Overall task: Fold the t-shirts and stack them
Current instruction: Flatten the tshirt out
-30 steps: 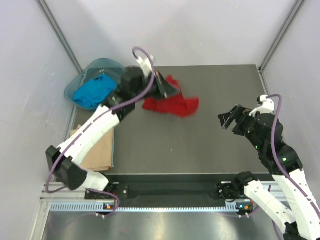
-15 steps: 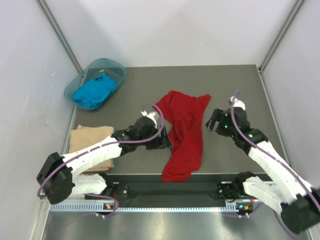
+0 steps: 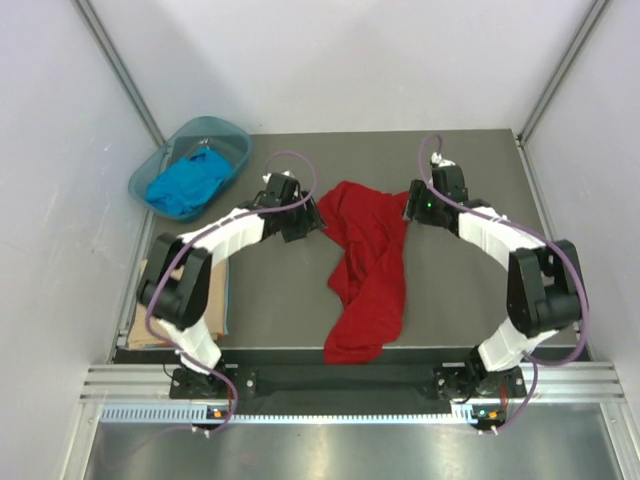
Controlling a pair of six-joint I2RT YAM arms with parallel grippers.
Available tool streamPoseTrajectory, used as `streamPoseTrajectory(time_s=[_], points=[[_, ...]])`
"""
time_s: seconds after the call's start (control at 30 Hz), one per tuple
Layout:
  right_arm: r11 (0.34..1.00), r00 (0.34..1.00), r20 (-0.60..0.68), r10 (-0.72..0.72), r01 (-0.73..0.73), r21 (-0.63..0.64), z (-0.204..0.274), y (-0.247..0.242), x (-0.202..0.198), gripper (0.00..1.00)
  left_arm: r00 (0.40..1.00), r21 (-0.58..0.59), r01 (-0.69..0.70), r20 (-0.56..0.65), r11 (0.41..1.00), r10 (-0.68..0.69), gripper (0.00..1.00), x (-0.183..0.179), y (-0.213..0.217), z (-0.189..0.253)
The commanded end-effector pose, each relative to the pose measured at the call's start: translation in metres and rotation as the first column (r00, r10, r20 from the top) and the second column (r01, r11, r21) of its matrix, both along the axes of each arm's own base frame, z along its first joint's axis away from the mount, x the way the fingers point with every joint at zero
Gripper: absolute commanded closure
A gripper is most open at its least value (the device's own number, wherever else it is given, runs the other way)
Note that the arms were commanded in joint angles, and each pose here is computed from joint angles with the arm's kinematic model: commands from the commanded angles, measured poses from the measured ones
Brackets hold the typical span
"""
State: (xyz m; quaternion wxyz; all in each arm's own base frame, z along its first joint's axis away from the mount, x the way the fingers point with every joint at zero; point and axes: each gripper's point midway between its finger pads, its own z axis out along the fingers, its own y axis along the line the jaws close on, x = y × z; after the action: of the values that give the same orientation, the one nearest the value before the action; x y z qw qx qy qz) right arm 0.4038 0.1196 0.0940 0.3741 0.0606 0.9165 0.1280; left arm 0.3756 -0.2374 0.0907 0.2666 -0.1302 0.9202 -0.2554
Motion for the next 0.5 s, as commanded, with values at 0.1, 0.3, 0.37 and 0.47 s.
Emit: streamPoseTrajectory(time_s=[0.1,0.3,0.37,0.47], points=[[0.997,0.997,0.037,0.075,-0.076,0.03,0.004,0.02,0.05,0.38,1.0,0.007,-0.005,-0.021,1.0,0.005,0.31,0.042,-0.004,-0.019],[0.998,0.998,-0.004,0.065,-0.065,0.008,-0.017,0.022,0.066,0.34,0.999,0.055,-0.02,-0.036,0.998,0.022,0.34,0.066,-0.005,-0.039],[0.999,0.999,-0.003,0.047,-0.047,-0.002,-0.018,0.021,0.074,0.35,0.999,0.059,-0.014,-0.033,0.998,0.016,0.36,0.074,-0.009,-0.044],[1.0,1.0,-0.009,0.026,-0.026,-0.014,-0.022,0.019,0.085,0.49,1.0,0.052,-0.012,-0.01,0.999,0.013,0.55,0.09,-0.013,-0.042]])
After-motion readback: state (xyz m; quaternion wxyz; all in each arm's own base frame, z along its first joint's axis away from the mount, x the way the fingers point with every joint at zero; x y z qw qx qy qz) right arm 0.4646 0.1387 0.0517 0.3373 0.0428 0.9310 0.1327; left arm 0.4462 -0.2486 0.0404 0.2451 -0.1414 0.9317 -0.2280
